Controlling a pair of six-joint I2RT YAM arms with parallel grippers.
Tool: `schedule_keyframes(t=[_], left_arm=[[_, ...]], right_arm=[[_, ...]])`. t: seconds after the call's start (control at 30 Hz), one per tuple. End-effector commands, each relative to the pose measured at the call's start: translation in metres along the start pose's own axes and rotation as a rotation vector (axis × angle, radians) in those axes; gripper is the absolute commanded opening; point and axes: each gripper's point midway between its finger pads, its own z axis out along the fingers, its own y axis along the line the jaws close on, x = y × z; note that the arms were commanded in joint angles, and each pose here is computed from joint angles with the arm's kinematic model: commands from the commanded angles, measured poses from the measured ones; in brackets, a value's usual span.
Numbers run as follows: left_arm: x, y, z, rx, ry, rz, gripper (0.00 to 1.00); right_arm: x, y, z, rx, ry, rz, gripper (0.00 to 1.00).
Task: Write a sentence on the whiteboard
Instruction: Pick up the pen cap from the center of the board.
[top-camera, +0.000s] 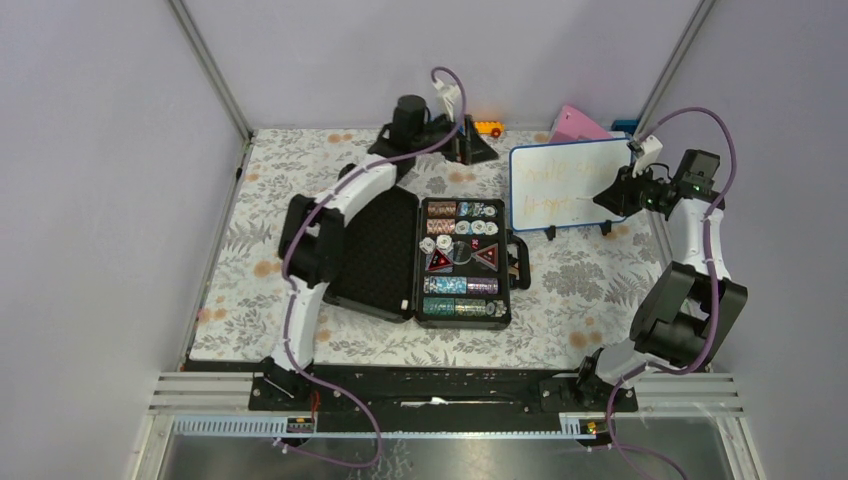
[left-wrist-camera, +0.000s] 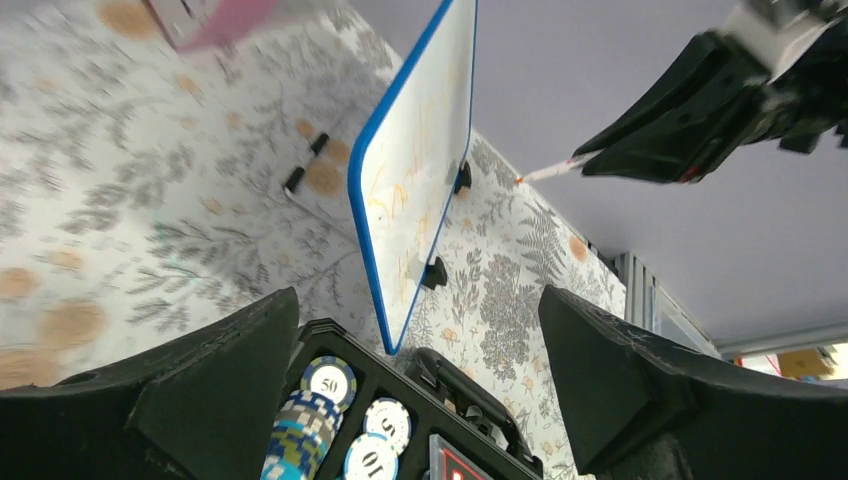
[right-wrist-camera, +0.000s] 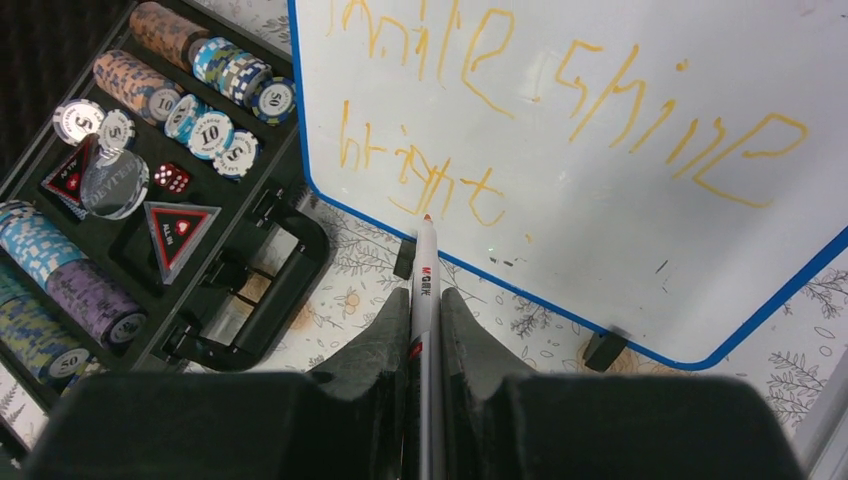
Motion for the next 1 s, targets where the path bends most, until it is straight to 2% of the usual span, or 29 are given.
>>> schedule_keyframes(t=[0.0, 0.17, 0.33, 0.53, 0.7, 0.87, 0.97], left_arm=[[-0.091, -0.049, -0.067, -0.032, -0.155, 0.182, 0.99], [-0.129, -0.052, -0.154, -0.156, -0.221, 0.240, 0.95], [-0.128, -0.032, -0.257, -0.332, -0.240, 0.235, 0.89], [-0.074, 0.005, -0.361, -0.559, -0.178, 0.137, 0.84], [-0.019, 0.029, -0.426, -0.706, -0.065, 0.076, 0.83], [0.056, 0.048, -0.471, -0.715, 0.092, 0.020, 0.75], [0.090, 0.053, -0.492, -0.661, 0.189, 0.086, 0.67]], right_arm=[[-0.030, 0.021, -0.009, -0.034, -0.057, -0.045, 0.00], [-0.034, 0.035, -0.003, -0.058, -0.054, -0.053, 0.00], [-0.036, 0.047, 0.004, -0.081, -0.049, -0.059, 0.00], [-0.036, 0.056, 0.010, -0.095, -0.043, -0.067, 0.00], [-0.037, 0.057, 0.009, -0.093, -0.044, -0.073, 0.00], [-0.038, 0.057, 0.009, -0.095, -0.036, -0.081, 0.00], [-0.039, 0.056, 0.009, -0.096, -0.036, -0.081, 0.00]])
